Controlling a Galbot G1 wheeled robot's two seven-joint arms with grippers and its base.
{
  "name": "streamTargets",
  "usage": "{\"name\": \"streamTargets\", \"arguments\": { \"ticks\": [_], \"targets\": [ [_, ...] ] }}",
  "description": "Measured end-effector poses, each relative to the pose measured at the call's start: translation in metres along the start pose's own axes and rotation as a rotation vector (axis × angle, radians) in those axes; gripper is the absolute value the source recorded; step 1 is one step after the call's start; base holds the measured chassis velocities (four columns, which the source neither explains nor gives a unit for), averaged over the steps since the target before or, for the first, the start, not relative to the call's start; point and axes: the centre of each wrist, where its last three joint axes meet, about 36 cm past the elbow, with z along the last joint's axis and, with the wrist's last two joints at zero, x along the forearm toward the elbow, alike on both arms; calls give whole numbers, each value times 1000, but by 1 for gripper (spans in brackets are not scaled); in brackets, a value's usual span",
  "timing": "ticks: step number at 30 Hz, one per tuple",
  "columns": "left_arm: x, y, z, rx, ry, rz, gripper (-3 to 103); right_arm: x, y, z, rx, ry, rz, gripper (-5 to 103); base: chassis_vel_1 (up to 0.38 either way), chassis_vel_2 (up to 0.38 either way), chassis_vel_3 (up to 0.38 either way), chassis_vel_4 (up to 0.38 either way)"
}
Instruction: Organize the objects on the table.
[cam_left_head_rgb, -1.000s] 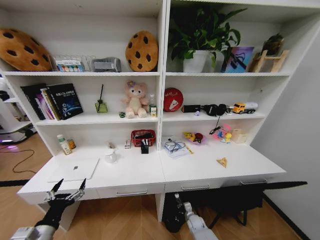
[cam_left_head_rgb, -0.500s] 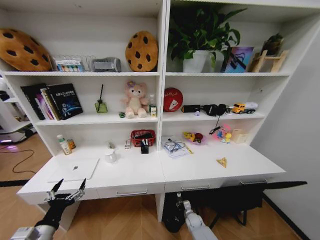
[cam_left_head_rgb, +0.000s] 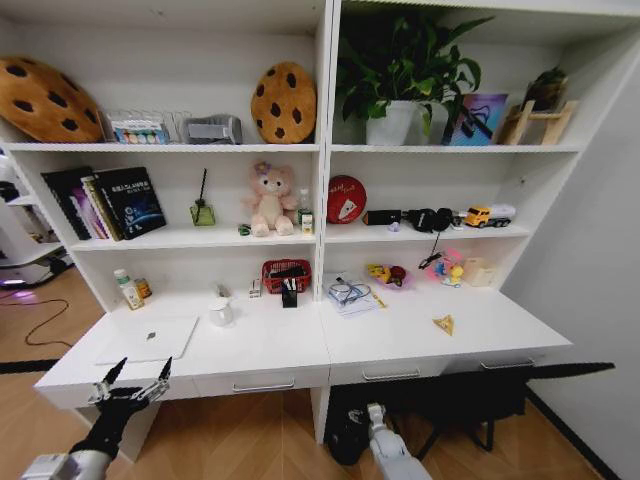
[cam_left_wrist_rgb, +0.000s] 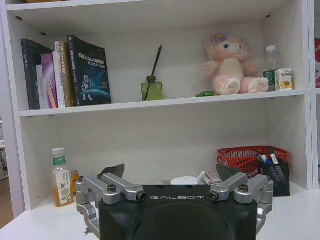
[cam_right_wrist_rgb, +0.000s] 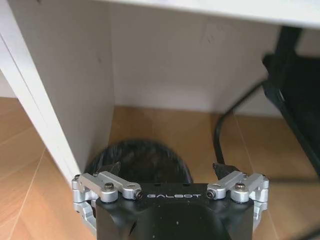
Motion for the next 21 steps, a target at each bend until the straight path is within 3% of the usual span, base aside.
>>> {"name": "streamTargets", "arguments": {
  "ticks": [3,6,9,15,16,21],
  "targets": [
    [0,0,0,0,0,0,100,48,-7,8,-68,78,15,100,0,0,0,0],
    [0,0,0,0,0,0,100,73,-11,5,-99,101,12,100,0,0,0,0],
    [0,0,0,0,0,0,100,127,-21,-6,-162,134,21,100,0,0,0,0],
    [0,0,0,0,0,0,100,232,-43,-51,-252,48,12,100,0,0,0,0],
    [0,0,0,0,0,0,100,232,-43,-51,-252,48,12,100,0,0,0,0],
    [0,0,0,0,0,0,100,308,-68,-143,-337,-186,4,100,0,0,0,0]
  ]
}}
